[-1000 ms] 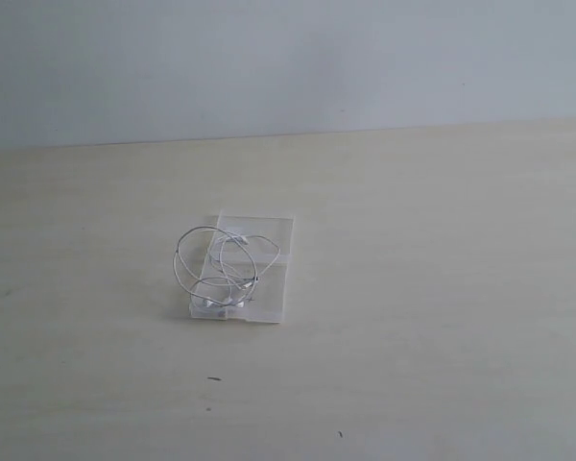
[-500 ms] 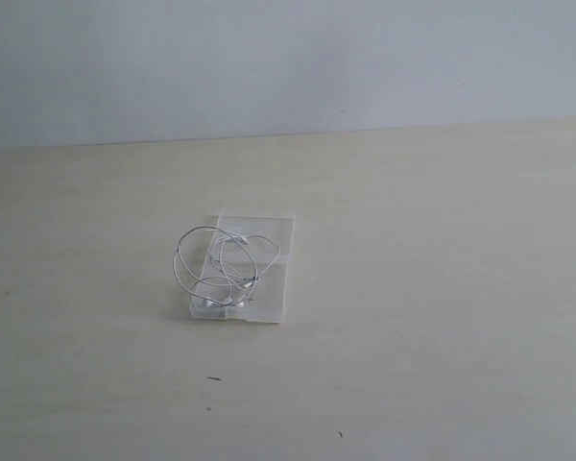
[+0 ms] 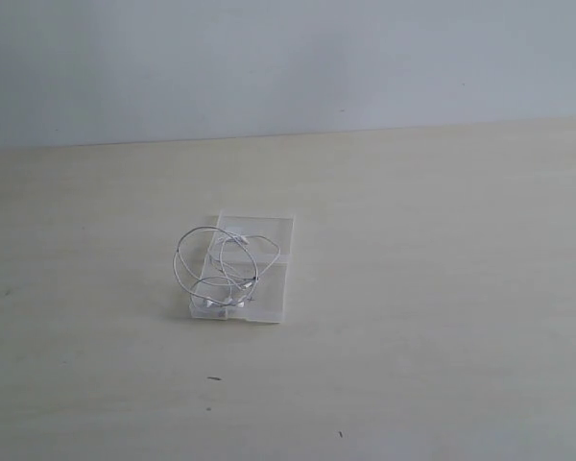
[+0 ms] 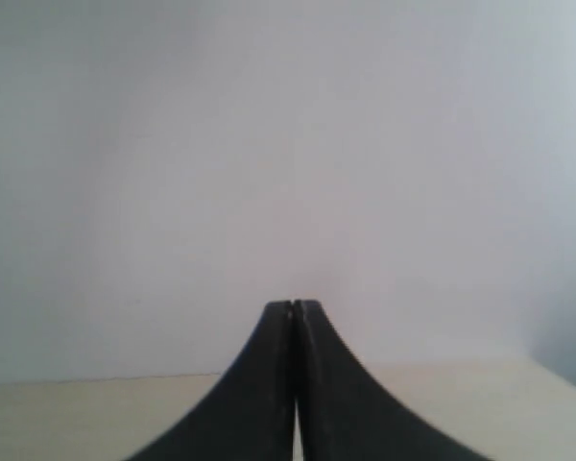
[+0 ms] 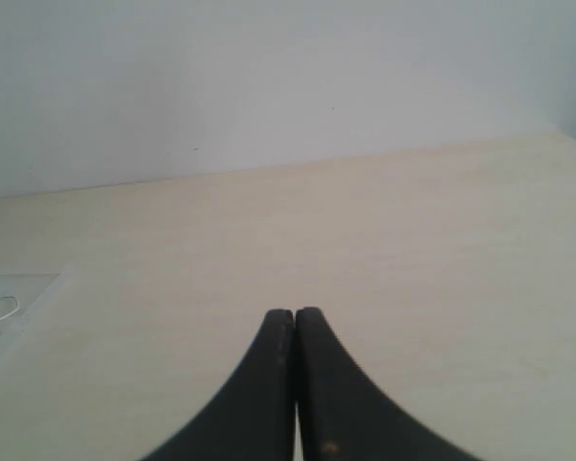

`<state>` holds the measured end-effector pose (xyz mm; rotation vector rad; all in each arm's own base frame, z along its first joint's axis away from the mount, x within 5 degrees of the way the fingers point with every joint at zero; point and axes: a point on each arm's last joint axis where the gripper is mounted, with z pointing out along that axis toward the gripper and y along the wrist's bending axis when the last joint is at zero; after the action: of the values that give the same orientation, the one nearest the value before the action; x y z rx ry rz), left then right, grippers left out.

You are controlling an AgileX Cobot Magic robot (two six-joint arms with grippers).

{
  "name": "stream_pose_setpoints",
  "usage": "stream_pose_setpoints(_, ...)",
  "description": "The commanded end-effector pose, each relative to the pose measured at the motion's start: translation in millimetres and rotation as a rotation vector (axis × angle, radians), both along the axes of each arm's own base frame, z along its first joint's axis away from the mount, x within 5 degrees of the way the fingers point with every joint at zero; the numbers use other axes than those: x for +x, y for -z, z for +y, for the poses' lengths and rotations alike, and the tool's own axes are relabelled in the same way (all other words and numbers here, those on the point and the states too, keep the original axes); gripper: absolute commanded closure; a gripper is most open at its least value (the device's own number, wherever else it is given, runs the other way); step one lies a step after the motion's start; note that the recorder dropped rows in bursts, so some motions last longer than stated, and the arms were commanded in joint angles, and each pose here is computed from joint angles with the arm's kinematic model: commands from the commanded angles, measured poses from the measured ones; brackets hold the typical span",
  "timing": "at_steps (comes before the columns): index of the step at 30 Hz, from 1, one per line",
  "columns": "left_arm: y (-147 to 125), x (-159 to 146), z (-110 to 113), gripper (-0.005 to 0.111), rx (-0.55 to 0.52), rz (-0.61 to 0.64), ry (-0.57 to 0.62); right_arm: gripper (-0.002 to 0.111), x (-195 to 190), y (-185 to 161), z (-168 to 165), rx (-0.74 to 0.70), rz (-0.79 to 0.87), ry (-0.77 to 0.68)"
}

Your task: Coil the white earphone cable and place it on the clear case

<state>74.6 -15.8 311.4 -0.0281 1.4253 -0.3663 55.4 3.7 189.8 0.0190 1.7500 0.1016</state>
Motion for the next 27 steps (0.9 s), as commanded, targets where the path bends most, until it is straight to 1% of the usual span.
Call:
stream_pose_setpoints(1,24.9,-15.7,1.2,0.107,-0.323,-0.002,0.038,0.108,-0.3,0.1,-0.5,-0.007,-0.007,0.007)
stream_pose_setpoints(4,41.8,-20.2,-4.4,0.107,-0.45,0.015,0.123,0.108,-0.3,0.1,-0.5,-0.007,-0.007,0.007)
stream_pose_setpoints(6,46.3,-21.9,-7.8,0.107,-0.478,0.018,0.169,0.108,-0.3,0.1,-0.5,-0.007,-0.007,0.007)
stream_pose_setpoints(9,44.9,-25.1,-12.6,0.107,-0.476,0.0,0.234,0.108,-0.3,0.1,-0.5,-0.007,-0.007,0.007)
stream_pose_setpoints(14,37.7,-32.7,-23.4,0.107,-0.502,-0.043,0.4,0.108,-0.3,0.1,-0.5,-0.007,-0.007,0.007)
stream_pose_setpoints(16,36.7,-34.4,-25.7,0.107,-0.475,-0.059,0.426,0.108,-0.3,0.1,-0.5,-0.007,-0.007,0.007)
stream_pose_setpoints(17,36.9,-34.0,-25.2,0.107,-0.431,-0.075,0.407,0.108,-0.3,0.1,-0.5,-0.007,-0.007,0.007)
stream_pose_setpoints(18,37.7,-32.8,-23.6,0.107,-0.353,-0.098,0.362,0.108,-0.3,0.1,-0.5,-0.007,-0.007,0.007)
stream_pose_setpoints(23,45.9,-27.8,-10.9,0.107,0.249,-0.229,0.044,0.108,-0.3,0.1,-0.5,-0.007,-0.007,0.007)
stream_pose_setpoints(24,47.6,-28.0,-8.9,0.107,0.325,-0.244,0.002,0.108,-0.3,0.1,-0.5,-0.007,-0.007,0.007)
stream_pose_setpoints(25,50.7,-28.3,-2.5,0.107,0.456,-0.262,-0.105,0.108,-0.3,0.1,-0.5,-0.007,-0.007,0.007)
stream_pose_setpoints(26,52.6,-28.3,1.2,0.107,0.48,-0.252,-0.151,0.108,-0.3,0.1,-0.5,-0.007,-0.007,0.007)
stream_pose_setpoints(27,59.1,-26.9,8.7,0.107,0.512,-0.198,-0.231,0.108,-0.3,0.1,-0.5,-0.007,-0.007,0.007)
